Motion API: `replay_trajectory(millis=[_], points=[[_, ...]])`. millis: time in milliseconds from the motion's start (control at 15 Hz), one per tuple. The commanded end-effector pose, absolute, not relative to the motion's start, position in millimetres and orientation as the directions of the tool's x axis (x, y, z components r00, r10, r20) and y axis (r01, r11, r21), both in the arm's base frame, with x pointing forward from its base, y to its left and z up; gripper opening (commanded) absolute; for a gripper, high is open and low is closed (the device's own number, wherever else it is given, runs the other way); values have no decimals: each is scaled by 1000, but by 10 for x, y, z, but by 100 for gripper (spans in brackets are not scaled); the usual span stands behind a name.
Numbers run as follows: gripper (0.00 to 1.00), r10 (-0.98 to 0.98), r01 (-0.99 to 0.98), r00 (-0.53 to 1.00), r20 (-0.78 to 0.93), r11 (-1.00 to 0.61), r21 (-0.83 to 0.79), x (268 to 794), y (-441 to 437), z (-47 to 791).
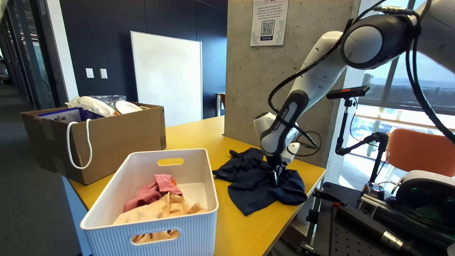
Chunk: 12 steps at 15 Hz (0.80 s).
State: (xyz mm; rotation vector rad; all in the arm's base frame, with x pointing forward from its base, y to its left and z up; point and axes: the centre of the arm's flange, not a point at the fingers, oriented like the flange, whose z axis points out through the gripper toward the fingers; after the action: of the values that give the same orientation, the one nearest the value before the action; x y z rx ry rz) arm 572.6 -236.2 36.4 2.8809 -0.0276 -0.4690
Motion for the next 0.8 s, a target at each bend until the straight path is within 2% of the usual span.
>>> replay_trajectory(millis=[0,267,733], points=[[100,-66,8,957,-282,-968,251,5642,-2329,664],[100,-75,-17,975,-211,-964,265,5767,-2403,1223],[100,-190,-173,978,-84,-969,179,6459,-2570,1633]])
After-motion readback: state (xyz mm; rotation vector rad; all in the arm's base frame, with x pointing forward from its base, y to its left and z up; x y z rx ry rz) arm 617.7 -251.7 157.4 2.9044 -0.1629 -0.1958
